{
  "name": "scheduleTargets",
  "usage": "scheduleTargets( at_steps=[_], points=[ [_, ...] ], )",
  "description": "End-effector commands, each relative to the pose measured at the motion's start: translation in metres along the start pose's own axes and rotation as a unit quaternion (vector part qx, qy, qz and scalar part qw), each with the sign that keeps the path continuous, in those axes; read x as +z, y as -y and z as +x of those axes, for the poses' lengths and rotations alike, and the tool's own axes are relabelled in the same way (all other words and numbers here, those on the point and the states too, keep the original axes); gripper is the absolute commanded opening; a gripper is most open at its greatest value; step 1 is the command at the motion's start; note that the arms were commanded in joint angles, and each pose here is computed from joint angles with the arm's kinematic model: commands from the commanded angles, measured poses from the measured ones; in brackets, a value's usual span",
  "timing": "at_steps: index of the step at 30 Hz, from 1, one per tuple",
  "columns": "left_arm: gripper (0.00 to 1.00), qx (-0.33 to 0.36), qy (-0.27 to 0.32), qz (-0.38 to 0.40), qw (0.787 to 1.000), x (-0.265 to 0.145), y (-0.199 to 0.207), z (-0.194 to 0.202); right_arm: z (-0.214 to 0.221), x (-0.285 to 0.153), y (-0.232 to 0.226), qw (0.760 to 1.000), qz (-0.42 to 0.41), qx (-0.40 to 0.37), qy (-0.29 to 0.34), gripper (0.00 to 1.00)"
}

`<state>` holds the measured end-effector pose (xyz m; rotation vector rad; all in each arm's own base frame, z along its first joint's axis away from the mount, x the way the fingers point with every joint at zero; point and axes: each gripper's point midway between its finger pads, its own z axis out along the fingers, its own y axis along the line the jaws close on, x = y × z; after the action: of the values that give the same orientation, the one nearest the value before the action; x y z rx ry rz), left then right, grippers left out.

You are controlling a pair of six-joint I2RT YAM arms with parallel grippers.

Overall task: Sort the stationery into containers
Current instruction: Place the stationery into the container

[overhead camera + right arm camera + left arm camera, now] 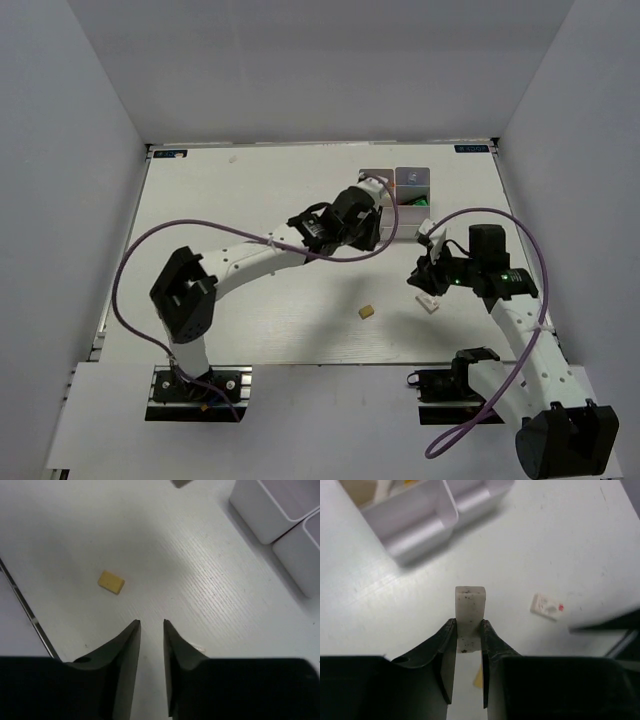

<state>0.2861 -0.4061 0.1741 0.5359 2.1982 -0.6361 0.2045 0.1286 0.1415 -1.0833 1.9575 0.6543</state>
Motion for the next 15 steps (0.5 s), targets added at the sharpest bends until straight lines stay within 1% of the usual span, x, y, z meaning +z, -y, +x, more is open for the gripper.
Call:
scheduleTargets(
  at_steps=[1,2,3,4,6,7,8,9,10,15],
  points=[
    [0.00,0.051,0.017,-0.005,0.999,0.026,-0.013,-0.025,-0.015,-0.006,0.012,0.999,0.042,0.001,0.030,0.27],
    [0.00,0.053,0.033,-0.004,0.998,0.028,-0.018,-0.045,-0.016,-0.008,0.013,0.998,0.051,0.005,0.031,0.17],
    [0.00,0.072,0.033,0.003,0.997,0.032,-0.020,-0.049,-0.016,-0.009,0.013,0.998,0.053,0.006,0.032,0.10],
    [0.00,0.078,0.037,0.007,0.996,0.042,-0.020,-0.058,-0.017,-0.010,0.013,0.998,0.054,0.007,0.034,0.07],
    [0.00,0.087,0.033,0.002,0.996,0.053,-0.033,-0.066,-0.016,-0.010,0.013,0.997,0.059,0.004,0.040,0.06],
    [0.00,0.097,0.038,0.005,0.995,0.054,-0.033,-0.078,-0.015,-0.010,0.012,0.997,0.060,0.006,0.041,0.06],
    [0.00,0.101,0.028,0.006,0.994,0.067,-0.038,-0.073,-0.015,-0.011,0.014,0.997,0.069,0.009,0.041,0.06],
    [0.00,0.105,0.025,0.003,0.994,0.071,-0.045,-0.075,-0.014,-0.010,0.014,0.997,0.070,0.009,0.042,0.06],
    [0.00,0.118,0.034,0.005,0.992,0.072,-0.044,-0.083,-0.013,-0.010,0.015,0.997,0.071,0.010,0.041,0.06],
    [0.00,0.151,0.042,0.022,0.987,0.081,-0.053,-0.089,-0.013,-0.012,0.017,0.996,0.078,0.008,0.044,0.07]
  ],
)
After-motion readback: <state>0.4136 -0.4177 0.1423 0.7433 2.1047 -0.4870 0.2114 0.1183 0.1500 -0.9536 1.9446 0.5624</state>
